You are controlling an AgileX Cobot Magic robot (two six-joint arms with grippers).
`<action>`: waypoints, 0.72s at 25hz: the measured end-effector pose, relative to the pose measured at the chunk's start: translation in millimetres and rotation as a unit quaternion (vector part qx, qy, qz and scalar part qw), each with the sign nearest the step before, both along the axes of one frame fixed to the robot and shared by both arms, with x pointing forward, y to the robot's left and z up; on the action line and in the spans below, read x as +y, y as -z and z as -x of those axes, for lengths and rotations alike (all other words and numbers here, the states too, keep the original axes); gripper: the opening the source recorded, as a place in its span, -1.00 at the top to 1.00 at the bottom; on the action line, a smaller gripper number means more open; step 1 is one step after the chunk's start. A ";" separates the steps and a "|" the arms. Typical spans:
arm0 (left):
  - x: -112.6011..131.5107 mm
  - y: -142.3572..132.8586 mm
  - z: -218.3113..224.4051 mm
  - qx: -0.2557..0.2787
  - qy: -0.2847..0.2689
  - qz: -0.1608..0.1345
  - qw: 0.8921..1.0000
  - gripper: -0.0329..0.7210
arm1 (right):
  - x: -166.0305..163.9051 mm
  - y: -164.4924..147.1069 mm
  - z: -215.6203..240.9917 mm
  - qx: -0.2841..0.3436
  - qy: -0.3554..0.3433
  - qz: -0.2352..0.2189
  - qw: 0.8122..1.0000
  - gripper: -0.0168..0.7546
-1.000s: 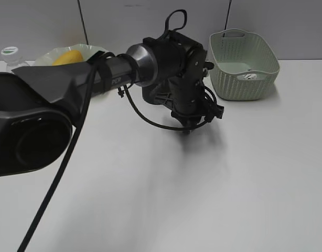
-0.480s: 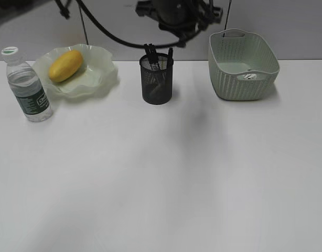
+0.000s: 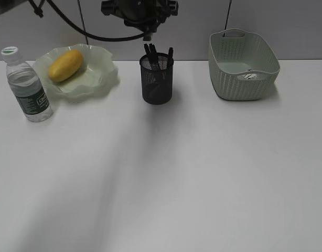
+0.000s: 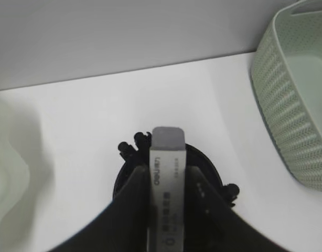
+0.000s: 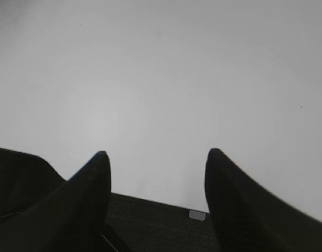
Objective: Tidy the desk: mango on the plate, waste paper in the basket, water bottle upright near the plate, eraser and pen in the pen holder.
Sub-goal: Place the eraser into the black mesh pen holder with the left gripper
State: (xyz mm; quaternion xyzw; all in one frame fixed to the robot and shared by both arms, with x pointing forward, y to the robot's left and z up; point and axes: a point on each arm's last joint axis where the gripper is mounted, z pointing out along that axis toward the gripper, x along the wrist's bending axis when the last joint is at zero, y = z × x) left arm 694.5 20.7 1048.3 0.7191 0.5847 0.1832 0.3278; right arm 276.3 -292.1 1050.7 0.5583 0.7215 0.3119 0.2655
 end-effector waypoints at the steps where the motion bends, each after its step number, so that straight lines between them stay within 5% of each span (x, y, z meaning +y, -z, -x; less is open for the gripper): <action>1: -1.9 7.0 -1.6 0.005 0.002 0.001 1.000 0.51 | 0.0 -0.1 -0.1 -0.001 0.000 0.000 1.000 -0.23; 9: -9.4 47.8 -10.1 0.031 0.011 -0.011 0.999 0.42 | 0.0 -0.1 -0.1 -0.001 0.000 0.000 1.000 -0.23; 14: -9.5 47.6 -10.2 0.030 0.011 -0.010 0.999 -0.10 | 0.0 -0.1 -0.1 -0.001 0.000 0.000 1.000 -0.23; 18: -7.8 33.8 -6.0 0.026 0.011 -0.009 1.000 -0.26 | -0.1 -0.1 -0.1 -0.001 0.000 0.000 1.000 -0.23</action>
